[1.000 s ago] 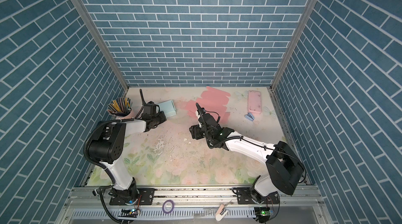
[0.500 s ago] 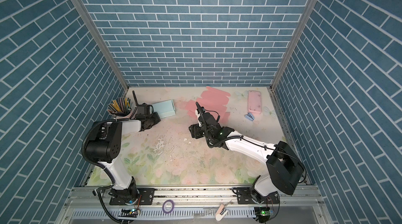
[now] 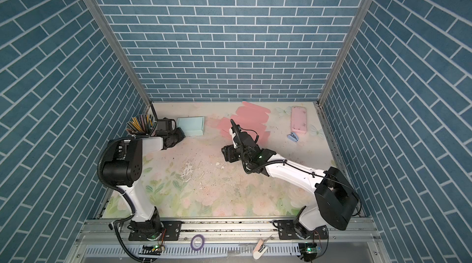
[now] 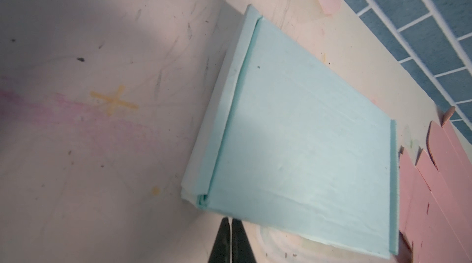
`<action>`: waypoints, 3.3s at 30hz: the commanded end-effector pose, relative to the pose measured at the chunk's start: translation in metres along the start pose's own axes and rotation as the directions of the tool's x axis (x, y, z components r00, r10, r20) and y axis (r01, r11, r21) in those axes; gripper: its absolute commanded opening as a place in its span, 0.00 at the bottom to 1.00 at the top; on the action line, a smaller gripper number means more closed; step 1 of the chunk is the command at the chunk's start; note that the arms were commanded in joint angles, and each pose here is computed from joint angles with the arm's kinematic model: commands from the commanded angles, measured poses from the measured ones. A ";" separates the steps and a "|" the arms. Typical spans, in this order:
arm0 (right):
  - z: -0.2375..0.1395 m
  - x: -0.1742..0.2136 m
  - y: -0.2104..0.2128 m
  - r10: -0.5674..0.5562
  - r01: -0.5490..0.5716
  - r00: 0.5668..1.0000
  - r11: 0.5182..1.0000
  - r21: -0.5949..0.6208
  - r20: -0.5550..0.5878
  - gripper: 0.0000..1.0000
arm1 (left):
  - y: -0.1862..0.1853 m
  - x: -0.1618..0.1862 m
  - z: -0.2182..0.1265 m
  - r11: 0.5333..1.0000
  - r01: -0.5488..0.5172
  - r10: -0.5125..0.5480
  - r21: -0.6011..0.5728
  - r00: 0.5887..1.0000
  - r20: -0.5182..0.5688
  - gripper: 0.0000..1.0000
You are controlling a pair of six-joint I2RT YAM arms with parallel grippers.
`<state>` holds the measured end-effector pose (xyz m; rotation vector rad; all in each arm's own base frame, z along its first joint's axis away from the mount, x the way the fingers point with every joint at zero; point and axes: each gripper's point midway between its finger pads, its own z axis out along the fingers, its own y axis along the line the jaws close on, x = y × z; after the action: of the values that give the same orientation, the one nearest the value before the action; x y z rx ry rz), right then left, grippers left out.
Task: Fold the paper box
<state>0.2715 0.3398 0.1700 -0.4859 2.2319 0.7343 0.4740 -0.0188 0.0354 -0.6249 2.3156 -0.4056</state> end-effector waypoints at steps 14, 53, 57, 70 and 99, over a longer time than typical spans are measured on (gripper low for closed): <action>-0.064 0.018 -0.096 0.157 -0.158 0.987 0.969 0.192 0.021 0.75 | -0.088 0.098 -0.081 0.946 -0.188 0.211 0.265 0.976 -0.061 0.39; 0.052 0.009 -0.287 0.684 -0.689 0.723 0.724 0.024 0.101 0.48 | -0.206 0.216 -0.200 0.614 -0.462 0.532 0.640 0.841 0.097 0.99; 0.057 0.013 -0.288 0.693 -0.697 0.714 0.717 0.016 0.097 0.42 | -0.206 0.217 -0.198 0.614 -0.461 0.537 0.640 0.839 0.089 0.99; 0.068 0.018 -0.292 0.703 -0.707 0.706 0.707 0.019 0.087 0.26 | -0.196 0.220 -0.192 0.636 -0.464 0.538 0.616 0.840 0.078 0.99; 0.025 0.017 -0.272 0.664 -0.673 0.733 0.739 0.020 0.148 0.00 | -0.153 0.210 -0.197 0.690 -0.516 0.551 0.508 0.829 0.095 0.99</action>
<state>0.4304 0.1484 0.0372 0.4664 2.2803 1.0373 0.2522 -0.2464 0.1358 0.3544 2.1607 -0.7656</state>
